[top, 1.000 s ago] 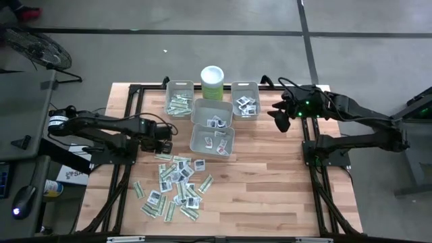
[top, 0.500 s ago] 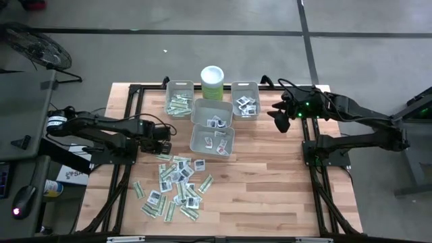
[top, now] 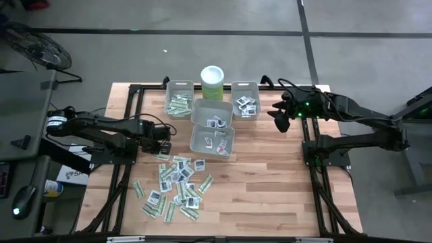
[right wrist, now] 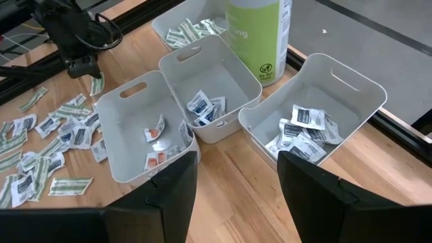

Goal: Pick & Place First Aid Supplies
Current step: Put the bandage pack into the left bin

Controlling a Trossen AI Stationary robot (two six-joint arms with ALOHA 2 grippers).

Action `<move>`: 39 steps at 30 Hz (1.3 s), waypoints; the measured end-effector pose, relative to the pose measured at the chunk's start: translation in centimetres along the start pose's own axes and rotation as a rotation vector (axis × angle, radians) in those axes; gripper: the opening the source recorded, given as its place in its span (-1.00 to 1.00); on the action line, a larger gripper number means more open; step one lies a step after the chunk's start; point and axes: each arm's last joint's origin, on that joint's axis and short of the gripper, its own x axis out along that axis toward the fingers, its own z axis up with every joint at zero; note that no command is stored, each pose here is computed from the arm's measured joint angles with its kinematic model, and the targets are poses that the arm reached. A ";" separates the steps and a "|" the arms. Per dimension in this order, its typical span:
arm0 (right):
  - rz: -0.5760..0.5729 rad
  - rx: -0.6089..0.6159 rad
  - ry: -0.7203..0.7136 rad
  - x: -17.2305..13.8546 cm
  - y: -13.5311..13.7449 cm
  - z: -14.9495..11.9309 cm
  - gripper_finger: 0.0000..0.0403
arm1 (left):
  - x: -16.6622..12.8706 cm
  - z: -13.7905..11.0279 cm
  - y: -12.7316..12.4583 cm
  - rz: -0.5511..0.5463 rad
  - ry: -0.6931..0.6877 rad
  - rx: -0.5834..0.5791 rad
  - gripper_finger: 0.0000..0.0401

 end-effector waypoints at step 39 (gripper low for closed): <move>-0.025 -0.019 -0.006 0.0 -0.1 0.0 -0.01 | -9.7 2.2 -3.4 -0.160 -0.326 0.041 -1.00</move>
